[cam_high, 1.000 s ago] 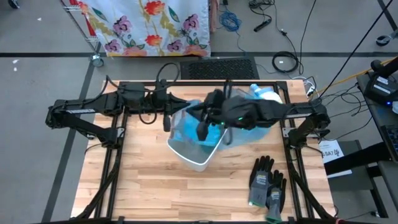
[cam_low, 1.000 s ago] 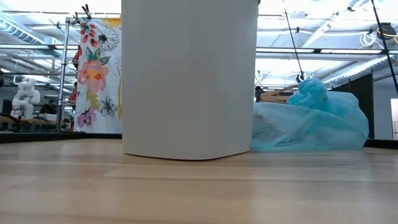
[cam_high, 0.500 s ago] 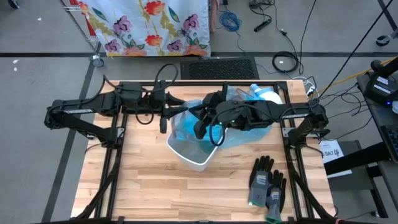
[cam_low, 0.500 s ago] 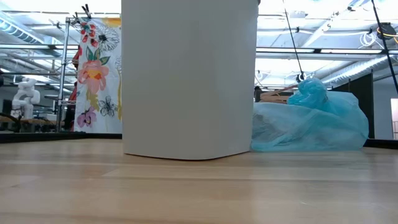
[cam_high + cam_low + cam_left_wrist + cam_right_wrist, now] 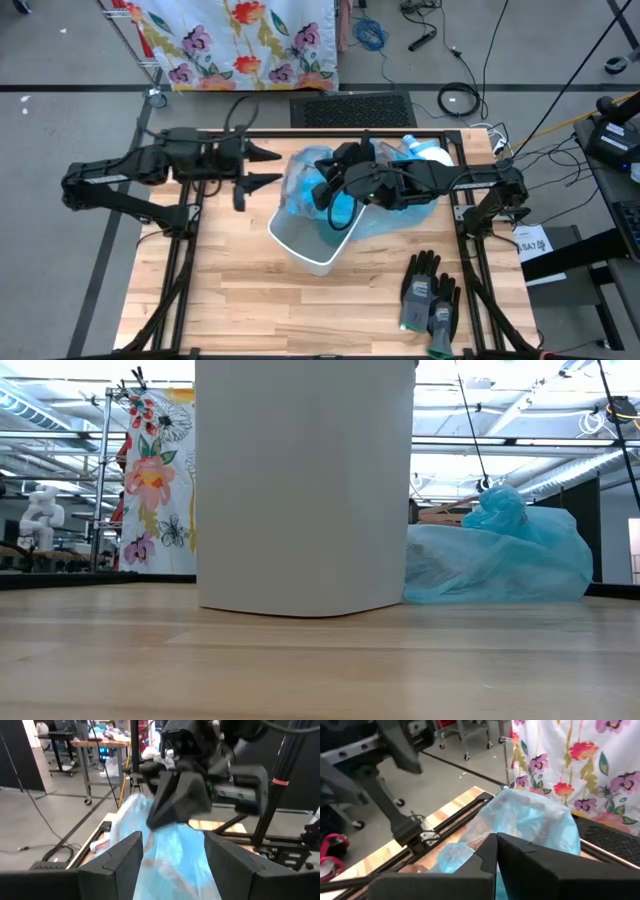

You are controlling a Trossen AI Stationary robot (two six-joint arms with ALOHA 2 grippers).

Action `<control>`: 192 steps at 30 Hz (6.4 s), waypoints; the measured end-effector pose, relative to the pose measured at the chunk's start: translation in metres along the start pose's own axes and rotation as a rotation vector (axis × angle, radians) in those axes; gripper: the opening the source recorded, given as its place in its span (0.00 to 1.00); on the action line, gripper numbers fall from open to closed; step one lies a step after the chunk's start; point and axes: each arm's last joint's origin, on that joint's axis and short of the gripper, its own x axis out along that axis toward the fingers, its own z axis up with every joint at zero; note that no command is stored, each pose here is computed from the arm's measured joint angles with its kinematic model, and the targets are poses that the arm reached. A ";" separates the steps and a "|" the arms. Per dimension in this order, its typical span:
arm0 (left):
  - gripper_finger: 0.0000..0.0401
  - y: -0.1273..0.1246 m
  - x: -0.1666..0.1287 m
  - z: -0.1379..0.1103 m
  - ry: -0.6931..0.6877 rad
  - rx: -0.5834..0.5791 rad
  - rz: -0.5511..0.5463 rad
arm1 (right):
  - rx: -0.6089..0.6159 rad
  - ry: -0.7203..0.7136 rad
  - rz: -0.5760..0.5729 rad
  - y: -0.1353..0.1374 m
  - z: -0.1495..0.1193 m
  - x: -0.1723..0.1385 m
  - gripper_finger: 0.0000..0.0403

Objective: Place trash/remove bag and relplace
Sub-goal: Insert the new blue trash bag into the white trash bin

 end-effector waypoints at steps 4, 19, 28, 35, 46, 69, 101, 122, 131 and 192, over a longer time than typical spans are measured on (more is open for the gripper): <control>0.54 0.001 -0.015 -0.004 0.054 -0.080 0.030 | 0.014 -0.012 -0.014 0.000 0.000 -0.005 0.00; 0.54 0.002 0.019 -0.036 0.334 -0.095 0.082 | 0.148 0.106 0.025 -0.001 -0.008 -0.026 0.00; 0.54 0.012 0.047 -0.036 0.265 -0.034 0.131 | 0.189 0.198 0.103 0.003 -0.013 -0.030 0.00; 0.54 0.033 0.055 -0.039 0.267 -0.029 0.327 | 0.177 0.288 0.052 0.001 -0.025 -0.037 0.00; 0.54 0.050 0.061 -0.039 0.246 -0.047 0.389 | 0.177 0.276 0.107 0.002 -0.021 -0.055 0.00; 0.54 0.039 0.065 0.002 -0.189 -0.133 0.055 | 0.010 -0.004 0.339 -0.015 0.038 -0.012 0.00; 0.54 0.038 0.060 0.017 -0.337 -0.245 0.012 | -0.061 0.288 0.118 -0.063 0.025 -0.056 0.00; 0.54 0.037 0.045 0.052 -0.482 -0.332 -0.016 | -0.112 0.328 0.578 -0.004 0.003 0.018 0.00; 0.54 0.037 0.058 0.033 -0.252 -0.360 0.023 | -0.123 0.329 0.292 -0.049 0.022 -0.034 0.00; 0.54 0.059 0.077 -0.022 0.384 -0.352 0.073 | -0.272 0.368 0.459 -0.056 0.025 -0.077 0.00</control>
